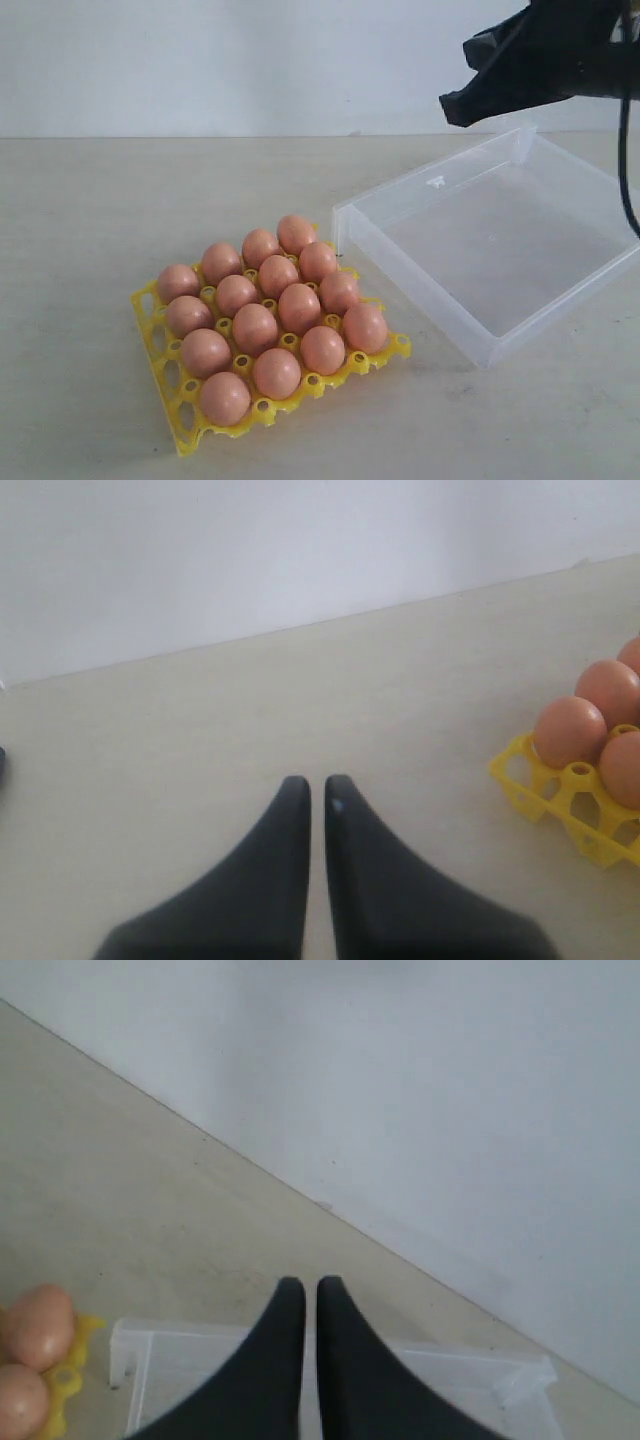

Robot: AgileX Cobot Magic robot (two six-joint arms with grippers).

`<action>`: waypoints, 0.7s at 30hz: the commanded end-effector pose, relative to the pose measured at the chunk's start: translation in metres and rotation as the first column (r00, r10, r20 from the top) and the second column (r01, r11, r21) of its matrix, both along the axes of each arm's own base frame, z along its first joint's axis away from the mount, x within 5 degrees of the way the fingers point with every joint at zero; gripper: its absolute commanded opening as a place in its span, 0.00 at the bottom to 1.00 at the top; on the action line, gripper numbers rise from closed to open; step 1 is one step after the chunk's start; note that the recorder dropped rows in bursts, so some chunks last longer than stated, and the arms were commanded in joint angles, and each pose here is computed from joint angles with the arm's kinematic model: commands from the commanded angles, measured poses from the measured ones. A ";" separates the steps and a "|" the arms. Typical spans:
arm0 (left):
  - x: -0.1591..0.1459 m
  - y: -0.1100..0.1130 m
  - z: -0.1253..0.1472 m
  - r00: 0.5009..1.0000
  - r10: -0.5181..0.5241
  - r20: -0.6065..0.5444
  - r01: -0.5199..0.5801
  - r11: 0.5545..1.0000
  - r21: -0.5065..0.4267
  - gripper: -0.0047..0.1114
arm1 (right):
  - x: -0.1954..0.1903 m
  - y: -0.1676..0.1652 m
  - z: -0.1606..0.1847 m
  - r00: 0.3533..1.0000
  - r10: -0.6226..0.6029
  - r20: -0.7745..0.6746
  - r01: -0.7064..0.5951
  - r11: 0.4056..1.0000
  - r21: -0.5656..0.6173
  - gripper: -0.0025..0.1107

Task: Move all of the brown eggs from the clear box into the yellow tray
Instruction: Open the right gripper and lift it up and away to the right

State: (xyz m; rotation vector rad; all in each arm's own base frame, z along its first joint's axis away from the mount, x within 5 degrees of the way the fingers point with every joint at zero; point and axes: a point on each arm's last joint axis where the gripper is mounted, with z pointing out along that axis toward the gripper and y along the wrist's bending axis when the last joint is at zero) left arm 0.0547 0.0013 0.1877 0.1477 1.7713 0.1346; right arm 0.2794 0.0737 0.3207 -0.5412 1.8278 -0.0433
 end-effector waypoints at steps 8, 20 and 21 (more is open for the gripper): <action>0.000 0.000 -0.001 1.000 -0.007 0.000 0.007 1.000 -0.005 0.08 | -0.084 -0.020 0.036 0.941 -0.060 0.333 -0.053 0.946 0.320 0.02; 0.000 0.000 -0.001 1.000 -0.007 0.000 0.007 1.000 -0.005 0.08 | -0.193 -0.050 0.014 0.905 -0.105 0.412 -0.091 0.900 0.427 0.02; 0.000 0.000 -0.001 1.000 -0.007 0.000 0.007 1.000 -0.005 0.08 | -0.200 -0.052 0.007 0.922 -0.106 0.373 -0.066 0.905 0.421 0.02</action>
